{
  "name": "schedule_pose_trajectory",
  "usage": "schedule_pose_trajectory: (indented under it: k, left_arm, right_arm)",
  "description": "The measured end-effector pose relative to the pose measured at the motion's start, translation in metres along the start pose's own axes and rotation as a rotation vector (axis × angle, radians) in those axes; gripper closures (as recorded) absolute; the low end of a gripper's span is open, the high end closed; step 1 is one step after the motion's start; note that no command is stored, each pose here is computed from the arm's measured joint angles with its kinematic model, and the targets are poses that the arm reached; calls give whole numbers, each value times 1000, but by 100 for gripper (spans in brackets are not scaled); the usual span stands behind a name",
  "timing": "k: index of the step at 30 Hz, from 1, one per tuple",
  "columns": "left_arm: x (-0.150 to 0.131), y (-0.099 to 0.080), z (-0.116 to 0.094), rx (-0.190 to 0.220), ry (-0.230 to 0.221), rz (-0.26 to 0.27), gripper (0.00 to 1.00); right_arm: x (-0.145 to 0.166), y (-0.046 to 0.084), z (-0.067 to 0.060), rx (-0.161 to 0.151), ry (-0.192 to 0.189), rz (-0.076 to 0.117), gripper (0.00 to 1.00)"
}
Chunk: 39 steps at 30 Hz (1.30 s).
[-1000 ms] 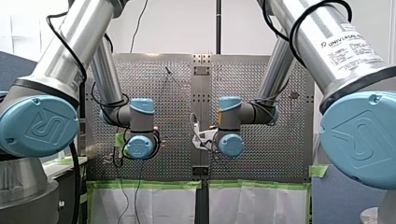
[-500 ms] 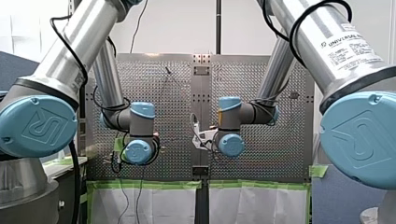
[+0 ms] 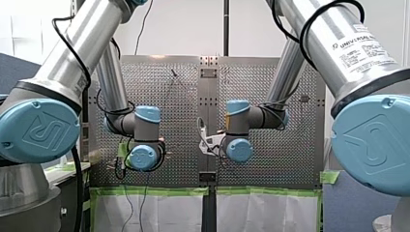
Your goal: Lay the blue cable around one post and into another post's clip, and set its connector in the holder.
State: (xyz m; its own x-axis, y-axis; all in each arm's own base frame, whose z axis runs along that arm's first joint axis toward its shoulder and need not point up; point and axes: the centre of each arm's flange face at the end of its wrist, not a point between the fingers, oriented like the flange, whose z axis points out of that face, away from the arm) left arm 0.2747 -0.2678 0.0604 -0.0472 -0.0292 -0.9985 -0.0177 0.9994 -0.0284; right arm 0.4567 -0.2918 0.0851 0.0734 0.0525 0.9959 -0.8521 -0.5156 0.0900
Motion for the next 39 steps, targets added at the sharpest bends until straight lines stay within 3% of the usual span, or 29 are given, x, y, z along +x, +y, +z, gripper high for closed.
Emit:
schedule_pose_trajectory:
  k: [4,10,19,27,31,39]
  left_arm:
    - [0,0,0,0,0,0,0]
    - [0,0,0,0,0,0,0]
    - [0,0,0,0,0,0,0]
    - [-1,-2,-5,11,7,-7,0]
    - [-9,-10,-13,34,6,-37,0]
    - [-34,-24,-28,68,4,-120,0]
  right_arm:
    - [-24,-2,-15,20,-76,4,100]
    - [-40,-1,-26,29,-160,-9,100]
    - [-46,0,-34,34,-222,-24,100]
    - [-41,0,-31,36,-211,-19,100]
    - [-22,-4,-20,36,-168,10,100]
    - [19,-8,-14,68,-110,77,100]
